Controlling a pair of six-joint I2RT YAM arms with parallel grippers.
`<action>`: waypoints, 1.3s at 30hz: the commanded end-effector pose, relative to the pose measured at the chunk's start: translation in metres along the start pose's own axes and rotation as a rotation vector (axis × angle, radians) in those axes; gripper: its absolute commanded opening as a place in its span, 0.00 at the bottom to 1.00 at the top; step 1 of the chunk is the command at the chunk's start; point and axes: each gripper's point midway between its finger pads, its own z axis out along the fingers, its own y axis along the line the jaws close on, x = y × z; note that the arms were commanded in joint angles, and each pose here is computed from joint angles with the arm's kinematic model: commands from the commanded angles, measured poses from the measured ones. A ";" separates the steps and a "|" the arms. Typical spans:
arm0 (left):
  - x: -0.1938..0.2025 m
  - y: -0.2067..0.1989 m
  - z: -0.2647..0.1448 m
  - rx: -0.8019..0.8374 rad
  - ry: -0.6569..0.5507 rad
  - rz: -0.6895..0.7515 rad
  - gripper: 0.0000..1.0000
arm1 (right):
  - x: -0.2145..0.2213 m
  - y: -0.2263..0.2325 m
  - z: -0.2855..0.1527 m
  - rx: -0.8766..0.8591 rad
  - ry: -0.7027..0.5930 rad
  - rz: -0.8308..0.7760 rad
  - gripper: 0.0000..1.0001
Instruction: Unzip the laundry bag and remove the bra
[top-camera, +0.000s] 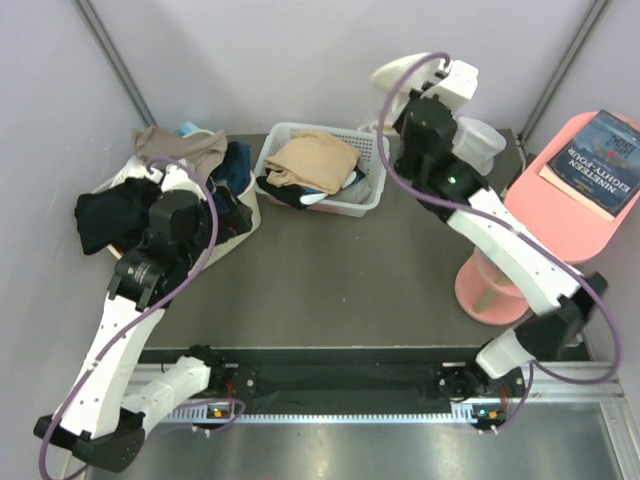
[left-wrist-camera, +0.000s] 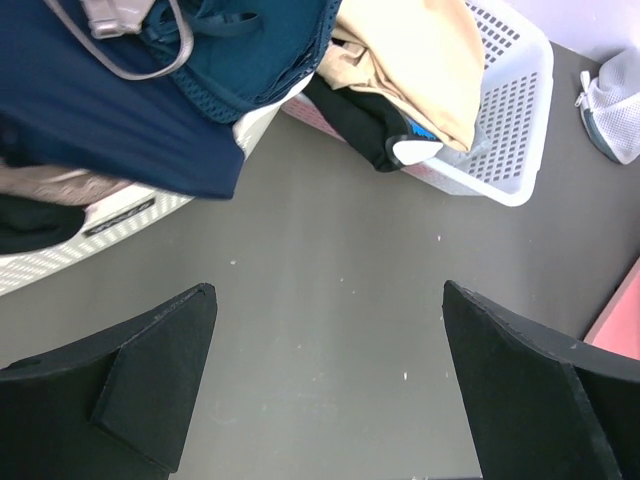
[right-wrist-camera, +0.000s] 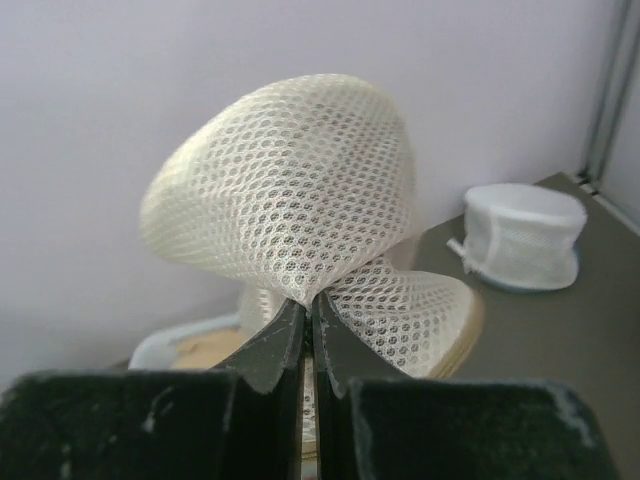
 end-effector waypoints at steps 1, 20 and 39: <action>-0.010 0.007 -0.030 0.009 -0.048 0.015 0.99 | -0.003 0.021 -0.079 -0.253 0.140 0.069 0.00; 0.074 0.036 -0.032 0.034 0.131 0.029 0.90 | 0.270 -0.009 -0.196 -0.563 0.862 -0.298 0.48; 0.180 -0.132 0.001 0.500 0.348 0.233 0.90 | 0.179 -0.135 -0.165 -0.203 0.824 -0.064 1.00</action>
